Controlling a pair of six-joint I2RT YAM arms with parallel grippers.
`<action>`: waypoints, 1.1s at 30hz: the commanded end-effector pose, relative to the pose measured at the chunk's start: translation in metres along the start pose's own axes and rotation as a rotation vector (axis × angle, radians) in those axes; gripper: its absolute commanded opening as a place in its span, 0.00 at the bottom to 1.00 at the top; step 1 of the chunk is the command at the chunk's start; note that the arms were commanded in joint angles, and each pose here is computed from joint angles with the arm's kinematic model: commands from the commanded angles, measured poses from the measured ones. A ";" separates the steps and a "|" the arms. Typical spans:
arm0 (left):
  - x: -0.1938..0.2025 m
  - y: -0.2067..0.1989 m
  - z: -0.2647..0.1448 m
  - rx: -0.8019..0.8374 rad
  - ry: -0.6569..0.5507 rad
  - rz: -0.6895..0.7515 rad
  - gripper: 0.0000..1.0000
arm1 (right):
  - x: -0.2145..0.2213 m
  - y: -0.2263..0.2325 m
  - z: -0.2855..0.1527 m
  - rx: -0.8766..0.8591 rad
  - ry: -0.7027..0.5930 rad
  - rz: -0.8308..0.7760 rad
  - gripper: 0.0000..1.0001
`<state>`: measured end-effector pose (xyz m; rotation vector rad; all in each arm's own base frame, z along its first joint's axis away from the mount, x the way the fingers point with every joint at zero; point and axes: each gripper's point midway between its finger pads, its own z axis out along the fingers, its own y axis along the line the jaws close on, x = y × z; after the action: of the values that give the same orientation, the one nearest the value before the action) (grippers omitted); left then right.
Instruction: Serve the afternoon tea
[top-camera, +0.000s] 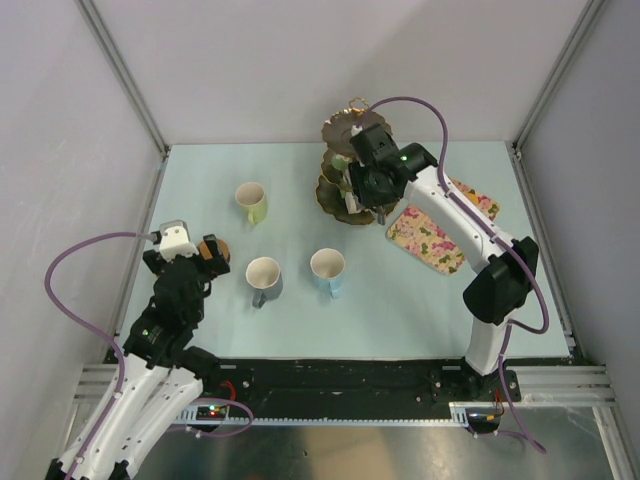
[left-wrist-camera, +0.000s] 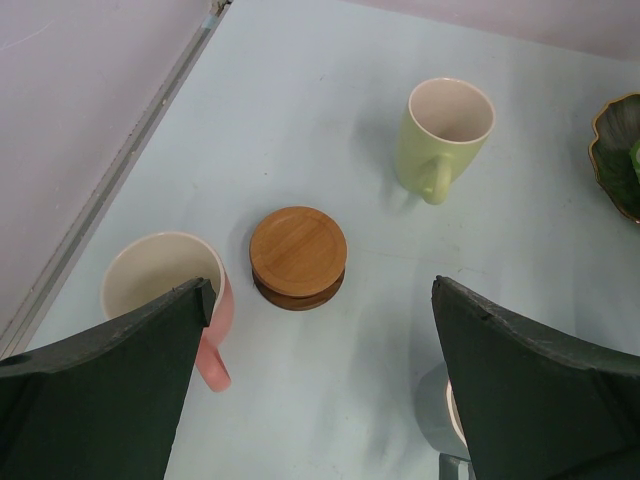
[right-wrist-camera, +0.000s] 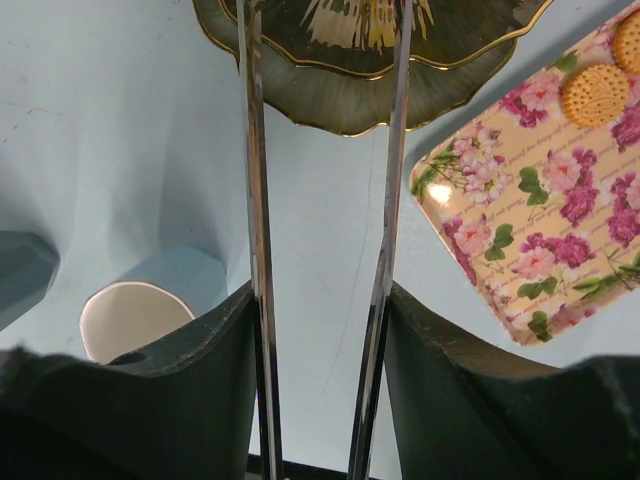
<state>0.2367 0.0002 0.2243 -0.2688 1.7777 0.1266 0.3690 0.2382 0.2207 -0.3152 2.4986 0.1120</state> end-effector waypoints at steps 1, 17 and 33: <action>-0.005 -0.001 0.000 0.006 -0.023 0.001 0.98 | -0.016 -0.006 -0.035 -0.006 -0.092 -0.001 0.53; -0.002 -0.003 0.003 0.005 -0.009 0.010 0.98 | 0.070 -0.096 -0.096 0.139 -0.058 0.087 0.51; -0.001 -0.004 0.004 0.007 -0.003 0.016 0.98 | 0.104 -0.165 -0.013 0.256 0.030 0.201 0.52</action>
<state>0.2387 -0.0008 0.2204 -0.2628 1.7947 0.1363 0.2857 0.0488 0.1702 0.0632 2.6182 -0.1606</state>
